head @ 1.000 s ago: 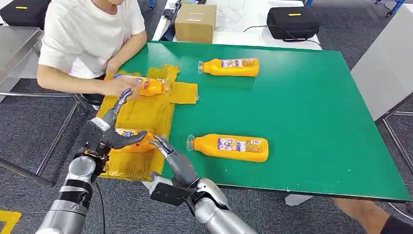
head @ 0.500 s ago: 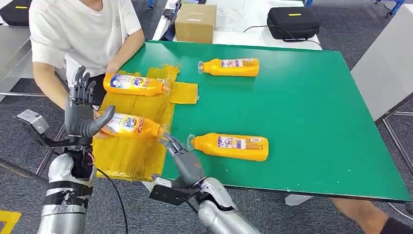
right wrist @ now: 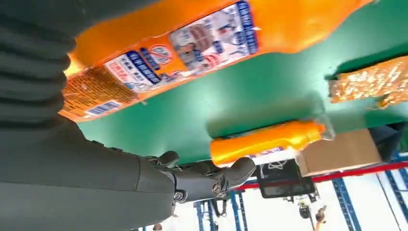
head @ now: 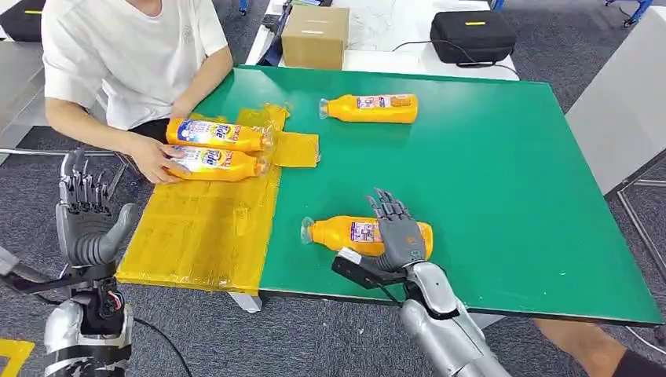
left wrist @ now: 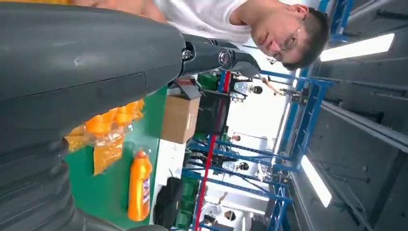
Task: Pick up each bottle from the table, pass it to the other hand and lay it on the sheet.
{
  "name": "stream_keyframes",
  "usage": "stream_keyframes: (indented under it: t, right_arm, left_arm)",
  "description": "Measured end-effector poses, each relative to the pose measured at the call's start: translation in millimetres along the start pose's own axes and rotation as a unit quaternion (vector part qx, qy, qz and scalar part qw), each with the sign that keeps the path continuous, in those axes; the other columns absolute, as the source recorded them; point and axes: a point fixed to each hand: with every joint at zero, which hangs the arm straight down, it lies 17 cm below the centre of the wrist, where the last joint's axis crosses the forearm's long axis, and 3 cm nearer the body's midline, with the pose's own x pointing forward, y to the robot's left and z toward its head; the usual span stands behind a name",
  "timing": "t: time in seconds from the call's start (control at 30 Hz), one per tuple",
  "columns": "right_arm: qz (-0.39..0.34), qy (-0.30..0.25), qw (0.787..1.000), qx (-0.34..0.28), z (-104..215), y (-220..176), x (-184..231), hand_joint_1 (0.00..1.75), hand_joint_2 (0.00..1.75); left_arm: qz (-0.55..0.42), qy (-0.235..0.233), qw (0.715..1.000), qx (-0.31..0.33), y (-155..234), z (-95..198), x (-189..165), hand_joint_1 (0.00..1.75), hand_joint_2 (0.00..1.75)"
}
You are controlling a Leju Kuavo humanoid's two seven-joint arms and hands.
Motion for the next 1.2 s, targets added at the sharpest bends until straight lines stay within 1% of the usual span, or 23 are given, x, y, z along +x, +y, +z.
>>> stream_keyframes:
  t: [0.17,0.3,0.47,0.63,0.77,0.87,0.93,0.97,1.0,1.03,1.07,1.1,1.2]
  right_arm:
    - [-0.001,0.007,1.000,0.008,2,5,-8,0.00,1.75]
    - [-0.012,0.015,0.999,0.031,3,15,-13,0.00,1.75]
    - [-0.018,0.052,0.996,0.072,4,32,-36,0.00,1.75]
    - [0.010,0.091,0.989,0.113,2,41,-65,0.00,1.75]
    - [0.034,0.109,0.985,0.130,-1,41,-79,0.00,1.75]
    - [0.070,0.126,0.980,0.140,-3,39,-89,0.00,1.75]
    - [0.080,0.128,0.978,0.143,-4,38,-92,0.00,1.75]
    - [0.081,0.128,0.978,0.145,-5,38,-92,0.58,1.75]
    - [0.081,0.128,0.977,0.147,-5,38,-92,1.47,1.75]
    - [0.081,0.128,0.977,0.152,-4,40,-92,1.59,1.75]
    - [0.079,0.127,0.976,0.159,-4,42,-92,1.59,1.75]
    - [0.071,0.122,0.975,0.169,-3,46,-90,1.75,1.75]
    - [0.056,0.113,0.974,0.189,-3,51,-88,1.73,1.75]
  left_arm:
    - [0.001,0.001,1.000,0.004,1,2,-1,0.00,1.75]
    - [-0.003,0.003,1.000,0.003,1,2,-2,0.00,1.75]
    - [-0.005,0.004,1.000,0.007,2,2,-3,0.00,1.75]
    - [-0.006,0.005,1.000,0.007,3,3,-4,0.00,1.75]
    - [-0.006,0.005,1.000,0.008,4,3,-4,0.00,1.75]
    - [-0.007,0.007,1.000,0.010,7,6,-4,0.00,1.75]
    - [-0.009,0.009,1.000,0.012,10,9,-5,0.00,1.75]
    - [-0.009,0.010,1.000,0.013,10,10,-5,0.00,1.75]
    - [-0.010,0.010,1.000,0.014,11,10,-5,0.00,1.75]
    - [-0.011,0.010,1.000,0.014,12,10,-5,0.00,1.75]
    - [-0.011,0.011,1.000,0.014,12,10,-5,0.00,1.75]
    - [-0.013,0.011,1.000,0.014,12,10,-6,0.00,1.75]
    - [-0.017,0.014,1.000,0.012,11,10,-7,0.00,1.75]
